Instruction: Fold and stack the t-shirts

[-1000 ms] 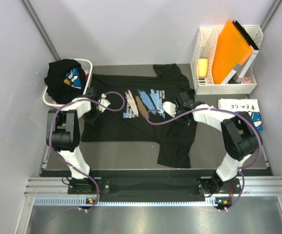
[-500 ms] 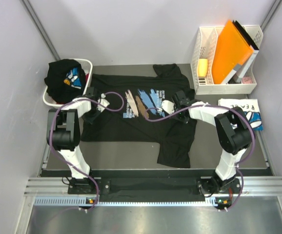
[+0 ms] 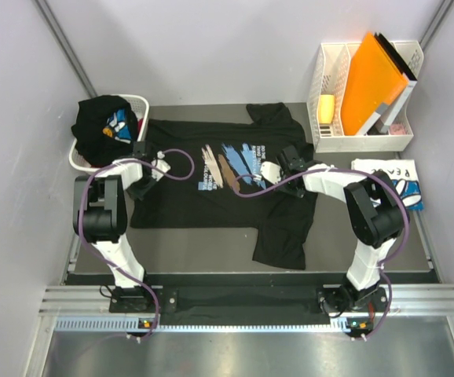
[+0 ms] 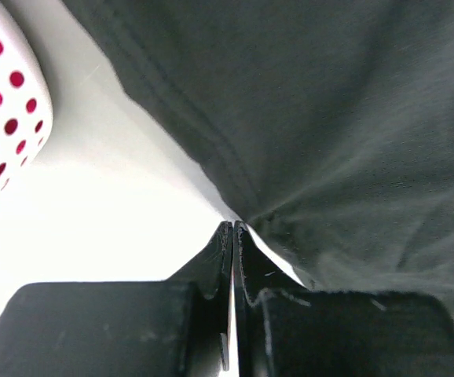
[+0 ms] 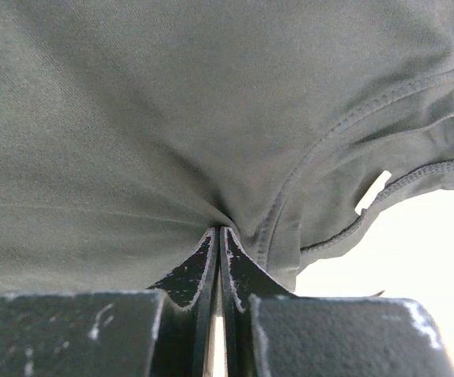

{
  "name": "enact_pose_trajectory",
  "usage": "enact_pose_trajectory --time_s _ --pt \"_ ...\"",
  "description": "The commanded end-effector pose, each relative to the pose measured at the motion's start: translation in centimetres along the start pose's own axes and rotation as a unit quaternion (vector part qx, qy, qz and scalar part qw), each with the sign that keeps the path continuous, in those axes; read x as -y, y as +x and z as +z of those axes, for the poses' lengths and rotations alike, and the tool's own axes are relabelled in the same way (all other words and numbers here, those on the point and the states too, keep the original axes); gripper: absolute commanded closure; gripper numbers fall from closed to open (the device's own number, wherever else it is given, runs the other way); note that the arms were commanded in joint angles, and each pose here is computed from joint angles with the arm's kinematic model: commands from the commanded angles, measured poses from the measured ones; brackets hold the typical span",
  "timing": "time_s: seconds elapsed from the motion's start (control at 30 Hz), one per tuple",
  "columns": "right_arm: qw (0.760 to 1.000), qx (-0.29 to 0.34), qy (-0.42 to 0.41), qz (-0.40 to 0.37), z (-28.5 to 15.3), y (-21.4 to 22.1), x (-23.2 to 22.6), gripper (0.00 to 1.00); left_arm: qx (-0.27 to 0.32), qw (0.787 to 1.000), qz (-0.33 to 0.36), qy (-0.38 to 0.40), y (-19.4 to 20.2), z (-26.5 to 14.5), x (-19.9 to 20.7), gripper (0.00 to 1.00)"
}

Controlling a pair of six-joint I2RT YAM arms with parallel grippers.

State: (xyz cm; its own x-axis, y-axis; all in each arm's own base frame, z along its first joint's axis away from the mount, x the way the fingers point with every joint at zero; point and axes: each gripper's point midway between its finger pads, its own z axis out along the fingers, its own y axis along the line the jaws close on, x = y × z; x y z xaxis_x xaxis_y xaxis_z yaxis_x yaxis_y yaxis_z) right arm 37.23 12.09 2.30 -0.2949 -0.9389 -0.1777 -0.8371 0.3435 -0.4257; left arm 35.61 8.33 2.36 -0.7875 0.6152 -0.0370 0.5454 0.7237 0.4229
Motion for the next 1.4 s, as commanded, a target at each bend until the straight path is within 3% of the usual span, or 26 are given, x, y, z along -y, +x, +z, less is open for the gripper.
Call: enact_pose_trajectory --time_s 0.0,0.2,0.27,0.5,0.73,1.03,1.37 --pt "1.000 -0.018 -0.002 -0.002 0.3 1.2 -0.1 1.00 0.037 0.999 -0.030 -0.011 -1.4 -1.9 -1.6 1.00" --pt "1.000 -0.010 -0.003 0.003 0.0 0.9 -0.1 1.00 0.098 0.994 -0.056 0.003 -3.5 -5.9 -2.9 1.00" --pt "1.000 -0.009 -0.004 0.003 0.0 0.8 -0.1 1.00 0.109 0.992 -0.047 0.047 -3.6 -6.5 -1.2 1.00" --pt "1.000 -0.004 0.001 0.001 -0.3 0.8 0.1 1.00 0.057 0.992 -0.048 0.097 -1.0 -4.9 2.1 1.00" --pt "1.000 -0.005 0.003 -0.003 -0.5 1.1 0.0 1.00 0.047 0.986 -0.077 0.141 -0.8 -5.5 3.7 1.00" --pt "1.000 0.000 0.005 0.002 -0.6 1.0 0.0 1.00 0.030 0.992 -0.064 0.108 1.2 -4.8 3.7 1.00" --pt "1.000 0.001 0.003 0.007 -1.0 1.0 0.0 1.00 0.031 0.992 -0.077 0.097 0.6 -3.3 3.0 1.00"
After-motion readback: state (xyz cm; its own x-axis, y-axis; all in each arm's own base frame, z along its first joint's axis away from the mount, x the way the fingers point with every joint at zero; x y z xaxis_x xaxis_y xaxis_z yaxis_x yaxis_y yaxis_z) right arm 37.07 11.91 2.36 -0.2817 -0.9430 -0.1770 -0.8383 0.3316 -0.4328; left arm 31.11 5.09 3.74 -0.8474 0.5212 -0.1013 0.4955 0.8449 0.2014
